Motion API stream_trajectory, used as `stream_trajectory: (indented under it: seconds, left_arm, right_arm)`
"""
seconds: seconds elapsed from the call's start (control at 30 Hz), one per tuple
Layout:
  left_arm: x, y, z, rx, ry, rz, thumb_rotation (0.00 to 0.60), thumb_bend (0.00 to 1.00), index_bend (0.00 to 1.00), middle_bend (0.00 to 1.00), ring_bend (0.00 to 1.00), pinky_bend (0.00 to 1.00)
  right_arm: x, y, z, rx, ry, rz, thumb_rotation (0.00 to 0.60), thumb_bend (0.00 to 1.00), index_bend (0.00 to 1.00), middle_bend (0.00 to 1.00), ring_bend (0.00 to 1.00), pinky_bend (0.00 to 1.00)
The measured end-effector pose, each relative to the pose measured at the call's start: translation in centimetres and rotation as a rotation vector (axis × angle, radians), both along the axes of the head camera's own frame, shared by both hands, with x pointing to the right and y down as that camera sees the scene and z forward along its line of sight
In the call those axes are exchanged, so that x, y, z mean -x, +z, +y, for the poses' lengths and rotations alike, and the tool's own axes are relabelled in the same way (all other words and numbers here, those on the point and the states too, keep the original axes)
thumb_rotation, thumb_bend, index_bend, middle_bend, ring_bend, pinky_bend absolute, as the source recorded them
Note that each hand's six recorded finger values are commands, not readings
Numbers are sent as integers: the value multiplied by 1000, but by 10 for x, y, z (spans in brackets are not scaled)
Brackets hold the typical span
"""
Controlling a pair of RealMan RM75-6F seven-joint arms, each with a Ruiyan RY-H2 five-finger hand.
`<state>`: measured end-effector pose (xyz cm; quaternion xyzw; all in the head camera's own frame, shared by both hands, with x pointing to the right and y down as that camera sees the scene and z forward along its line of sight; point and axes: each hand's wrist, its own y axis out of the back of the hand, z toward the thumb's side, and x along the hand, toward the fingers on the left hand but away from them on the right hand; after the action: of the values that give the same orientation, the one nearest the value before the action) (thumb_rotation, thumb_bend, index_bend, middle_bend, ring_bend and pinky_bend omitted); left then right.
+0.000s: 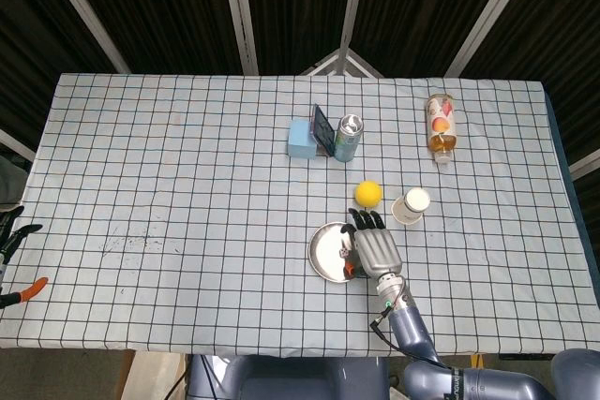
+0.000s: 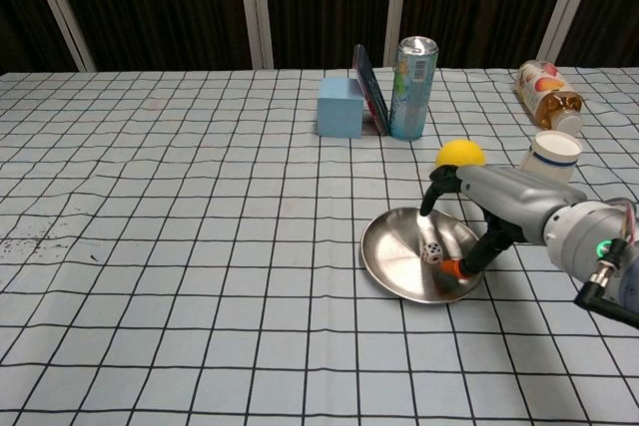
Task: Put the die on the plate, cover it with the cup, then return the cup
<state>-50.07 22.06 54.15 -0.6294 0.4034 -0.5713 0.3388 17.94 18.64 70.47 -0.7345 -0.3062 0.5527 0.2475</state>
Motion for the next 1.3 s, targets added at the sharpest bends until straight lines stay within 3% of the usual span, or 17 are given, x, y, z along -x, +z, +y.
stream_trajectory:
  seconds: [0.3,0.5,0.63,0.93,1.3]
  left_arm:
    - [0,0,0,2,0,-1,600,296,200,0,0,24]
    - [-2,2,1,10,5,-5,600,296,200,0,0,24]
    - [-2,2,1,10,5,-6,600,296,200,0,0,24]
    - [-3,4,1,15,7,-11,600,296,200,0,0,24]
    - [-3,4,1,14,4,-14,600,296,200,0,0,24]
  right_arm:
    - [-2,-15,-11,-39,28,-45,600,234,268,89,42,0]
    - [-22,-42,-41,-158,51,-32,600,233,248,88,43,0]
    - [-39,-52,-57,-197,76,7,600,233,214,88,43,0]
    - [-84,-46,-78,-153,134,142,600,233,118,89,42,0]
    - [-107,-36,-85,-107,118,233,600,233,137,95,42,0]
